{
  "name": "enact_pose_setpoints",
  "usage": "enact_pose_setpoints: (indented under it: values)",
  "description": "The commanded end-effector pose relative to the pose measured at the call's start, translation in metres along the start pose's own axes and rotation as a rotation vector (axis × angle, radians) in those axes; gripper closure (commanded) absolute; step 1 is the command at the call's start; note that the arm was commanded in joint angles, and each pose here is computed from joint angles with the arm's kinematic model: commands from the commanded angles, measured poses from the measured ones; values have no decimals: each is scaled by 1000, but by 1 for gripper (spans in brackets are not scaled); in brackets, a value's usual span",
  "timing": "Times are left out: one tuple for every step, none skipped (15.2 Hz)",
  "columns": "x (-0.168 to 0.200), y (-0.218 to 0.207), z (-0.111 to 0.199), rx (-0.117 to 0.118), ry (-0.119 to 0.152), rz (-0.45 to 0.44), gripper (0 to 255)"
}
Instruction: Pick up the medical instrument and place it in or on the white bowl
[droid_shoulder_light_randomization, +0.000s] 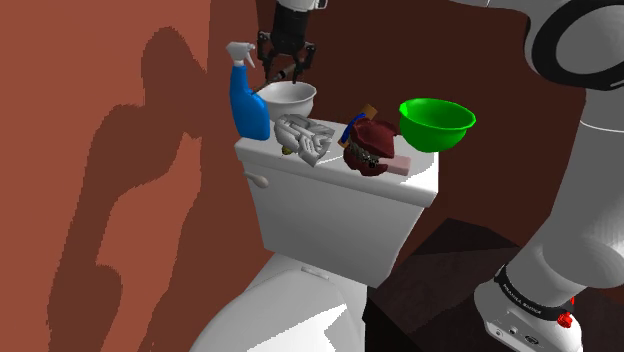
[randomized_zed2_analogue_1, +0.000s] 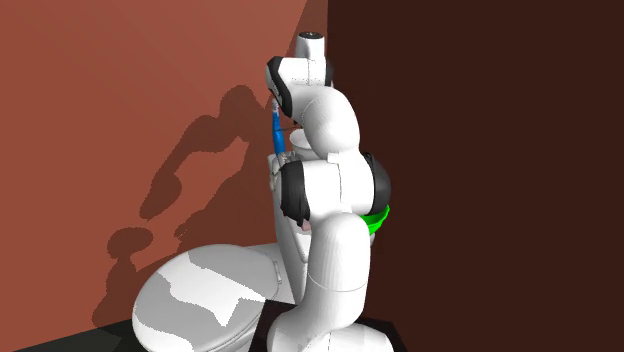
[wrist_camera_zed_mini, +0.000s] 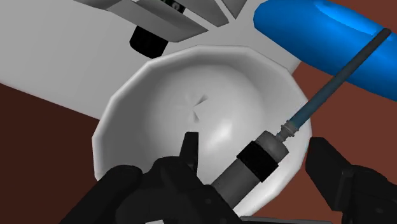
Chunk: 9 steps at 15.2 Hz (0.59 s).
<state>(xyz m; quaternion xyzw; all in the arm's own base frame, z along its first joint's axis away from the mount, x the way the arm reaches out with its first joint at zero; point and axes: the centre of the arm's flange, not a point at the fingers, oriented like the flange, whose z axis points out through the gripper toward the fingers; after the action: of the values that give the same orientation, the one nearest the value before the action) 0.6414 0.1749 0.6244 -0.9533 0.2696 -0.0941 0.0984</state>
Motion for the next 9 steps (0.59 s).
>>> enact_pose_setpoints:
  values:
    - [1, 1, -1, 0, 4, 1, 0]
    - [2, 0, -1, 0, 4, 1, 0]
    - [1, 0, -1, 0, 4, 1, 0]
    - [1, 0, -1, 0, 4, 1, 0]
    - [1, 1, -1, 0, 4, 1, 0]
    - [1, 1, -14, 0, 4, 1, 0]
    - [1, 1, -27, 0, 4, 1, 0]
    - [1, 1, -40, 0, 4, 1, 0]
    - [1, 1, -51, 0, 4, 1, 0]
